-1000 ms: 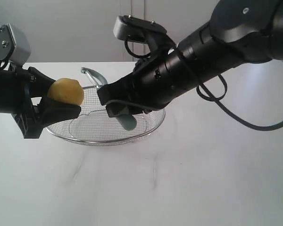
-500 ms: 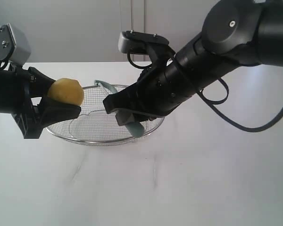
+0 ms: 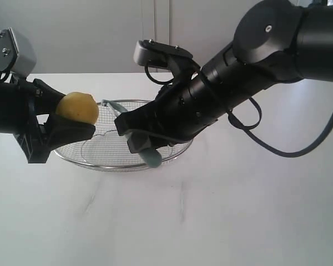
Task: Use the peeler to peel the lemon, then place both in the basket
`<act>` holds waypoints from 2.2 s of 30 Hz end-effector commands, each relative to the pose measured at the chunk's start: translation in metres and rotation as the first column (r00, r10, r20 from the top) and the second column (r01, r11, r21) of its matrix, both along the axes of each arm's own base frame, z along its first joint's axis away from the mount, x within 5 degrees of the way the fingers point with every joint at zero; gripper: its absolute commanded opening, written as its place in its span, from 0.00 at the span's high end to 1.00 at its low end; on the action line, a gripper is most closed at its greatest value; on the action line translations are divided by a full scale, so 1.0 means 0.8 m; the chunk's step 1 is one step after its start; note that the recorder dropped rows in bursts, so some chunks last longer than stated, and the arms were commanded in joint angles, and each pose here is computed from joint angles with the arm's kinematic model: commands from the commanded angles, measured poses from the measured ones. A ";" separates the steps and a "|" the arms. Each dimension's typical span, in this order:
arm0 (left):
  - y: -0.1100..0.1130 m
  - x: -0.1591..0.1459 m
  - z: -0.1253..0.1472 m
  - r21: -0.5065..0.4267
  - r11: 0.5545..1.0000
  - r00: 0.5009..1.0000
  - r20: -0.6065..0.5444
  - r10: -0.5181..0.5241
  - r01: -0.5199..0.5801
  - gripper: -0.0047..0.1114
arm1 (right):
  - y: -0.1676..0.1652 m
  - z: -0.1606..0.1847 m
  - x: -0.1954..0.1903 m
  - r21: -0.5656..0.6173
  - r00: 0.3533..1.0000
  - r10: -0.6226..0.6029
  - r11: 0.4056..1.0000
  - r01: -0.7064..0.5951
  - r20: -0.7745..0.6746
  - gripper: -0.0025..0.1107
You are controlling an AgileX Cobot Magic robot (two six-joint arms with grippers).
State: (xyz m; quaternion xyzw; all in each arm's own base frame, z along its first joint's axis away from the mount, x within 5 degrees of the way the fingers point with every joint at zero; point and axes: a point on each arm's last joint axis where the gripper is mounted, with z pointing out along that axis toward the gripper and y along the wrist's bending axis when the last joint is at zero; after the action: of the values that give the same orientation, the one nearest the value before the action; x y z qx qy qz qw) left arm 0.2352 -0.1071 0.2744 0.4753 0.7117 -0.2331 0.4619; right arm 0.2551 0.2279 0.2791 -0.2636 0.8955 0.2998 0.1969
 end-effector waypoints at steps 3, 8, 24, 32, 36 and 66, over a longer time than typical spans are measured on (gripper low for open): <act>-0.001 -0.003 0.001 -0.032 0.999 1.000 -0.017 -0.005 0.005 0.96 | 0.002 0.002 -0.003 0.017 0.999 0.032 0.999 -0.032 -0.002 0.98; -0.001 -0.003 0.001 -0.032 0.999 1.000 -0.017 -0.005 0.005 0.96 | 0.002 0.002 -0.004 0.016 0.999 0.047 0.999 -0.047 -0.007 0.98; -0.001 -0.003 0.001 -0.032 0.999 1.000 -0.017 -0.005 0.005 0.96 | 0.016 -0.012 -0.004 0.087 0.991 0.119 0.990 -0.113 -0.064 0.98; -0.001 -0.003 0.001 -0.032 0.999 1.000 -0.017 -0.005 0.005 0.96 | 0.011 0.000 -0.005 0.093 0.994 0.107 0.990 -0.104 -0.022 0.98; -0.001 -0.003 0.001 -0.032 0.999 1.000 -0.017 -0.005 0.005 0.96 | 0.009 0.007 -0.006 0.102 0.996 0.087 0.991 -0.085 -0.012 0.98; -0.001 -0.003 0.001 -0.033 0.999 1.000 -0.017 -0.005 0.004 0.96 | -0.004 0.037 -0.012 0.105 0.995 0.031 0.994 -0.041 0.098 0.98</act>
State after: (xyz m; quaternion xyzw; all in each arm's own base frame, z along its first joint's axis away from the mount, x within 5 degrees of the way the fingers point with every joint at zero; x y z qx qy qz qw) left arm 0.2352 -0.1071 0.2744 0.4753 0.7117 -0.2331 0.4619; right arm 0.2461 0.2270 0.3037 -0.2861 0.8648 0.3367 0.2384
